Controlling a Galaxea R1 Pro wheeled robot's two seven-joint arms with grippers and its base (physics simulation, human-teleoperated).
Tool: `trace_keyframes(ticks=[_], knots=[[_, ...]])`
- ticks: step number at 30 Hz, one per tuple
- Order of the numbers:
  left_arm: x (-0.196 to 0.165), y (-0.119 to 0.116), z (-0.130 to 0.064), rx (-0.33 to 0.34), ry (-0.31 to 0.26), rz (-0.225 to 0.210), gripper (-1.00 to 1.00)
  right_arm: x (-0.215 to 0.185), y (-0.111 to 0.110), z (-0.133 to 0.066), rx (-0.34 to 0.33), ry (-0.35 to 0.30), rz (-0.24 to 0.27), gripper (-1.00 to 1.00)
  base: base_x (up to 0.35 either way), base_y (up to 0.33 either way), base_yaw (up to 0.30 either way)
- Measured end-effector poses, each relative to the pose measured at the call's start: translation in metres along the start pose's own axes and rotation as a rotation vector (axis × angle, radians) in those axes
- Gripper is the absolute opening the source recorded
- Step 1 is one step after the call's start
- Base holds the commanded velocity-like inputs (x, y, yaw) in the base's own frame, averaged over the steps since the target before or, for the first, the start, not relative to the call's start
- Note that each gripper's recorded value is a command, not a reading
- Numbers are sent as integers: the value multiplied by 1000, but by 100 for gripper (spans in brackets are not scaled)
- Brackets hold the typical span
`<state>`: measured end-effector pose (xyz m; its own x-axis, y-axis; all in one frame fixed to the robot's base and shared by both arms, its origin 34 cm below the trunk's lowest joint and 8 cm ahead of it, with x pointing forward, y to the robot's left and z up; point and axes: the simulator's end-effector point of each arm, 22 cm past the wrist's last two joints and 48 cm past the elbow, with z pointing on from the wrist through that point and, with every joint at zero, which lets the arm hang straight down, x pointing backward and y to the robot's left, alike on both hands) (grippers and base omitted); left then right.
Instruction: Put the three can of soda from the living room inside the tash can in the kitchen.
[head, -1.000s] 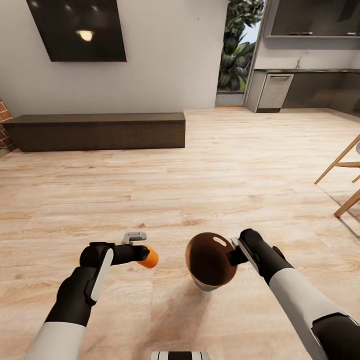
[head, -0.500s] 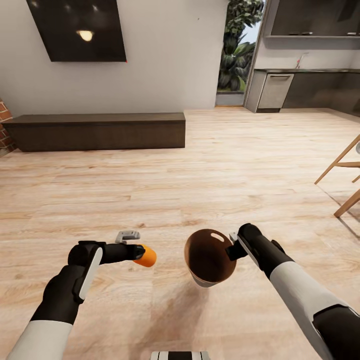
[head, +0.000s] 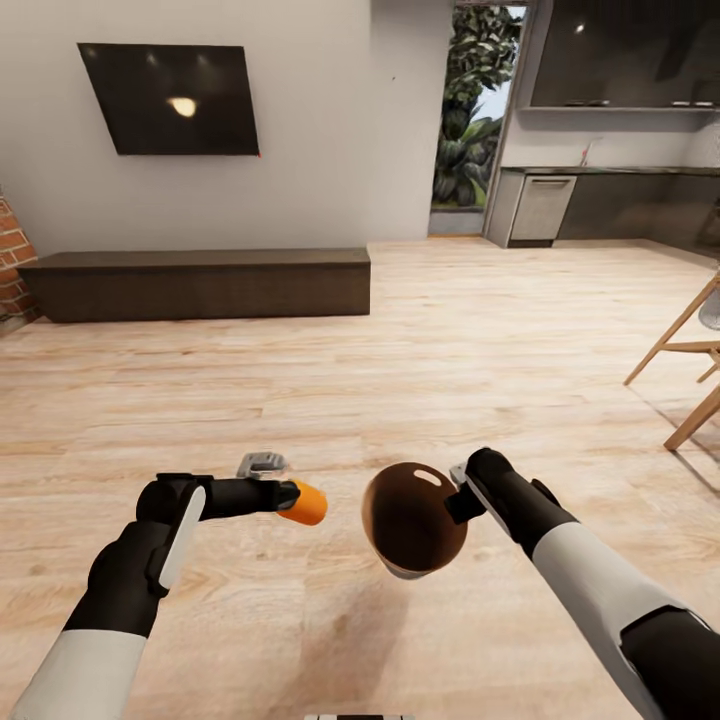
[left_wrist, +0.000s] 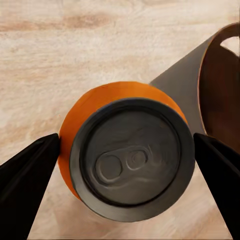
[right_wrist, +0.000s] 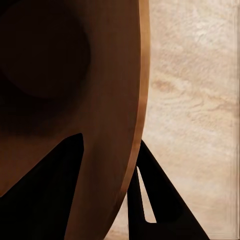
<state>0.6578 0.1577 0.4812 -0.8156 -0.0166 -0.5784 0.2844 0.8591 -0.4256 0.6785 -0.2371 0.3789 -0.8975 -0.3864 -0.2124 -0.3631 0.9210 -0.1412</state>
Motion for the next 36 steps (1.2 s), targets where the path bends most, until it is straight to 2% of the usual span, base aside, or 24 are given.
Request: trace_keyframes(ticks=[7,13,22,27,36], knots=[[-22,-32,-15,99,-39,31,-100,-7,0,-16,9,-25,-9,-100,0,0,0],[-38,-45,-28,123,-69,56,-100,-10,4,-27,7,-37,-7,-100,0,0,0],[-59,-87,-52,243,-134,114,-100,-2,13,-22,4,16,-9,-100,0,0,0],[-63,-100,-58,284,-147,130,-100,-8,25,-23,-9,16,-16,-100,0,0,0],[-62,-109,-59,317,-145,133,-100,-15,43,-25,-30,7,-28,-100,0,0,0]])
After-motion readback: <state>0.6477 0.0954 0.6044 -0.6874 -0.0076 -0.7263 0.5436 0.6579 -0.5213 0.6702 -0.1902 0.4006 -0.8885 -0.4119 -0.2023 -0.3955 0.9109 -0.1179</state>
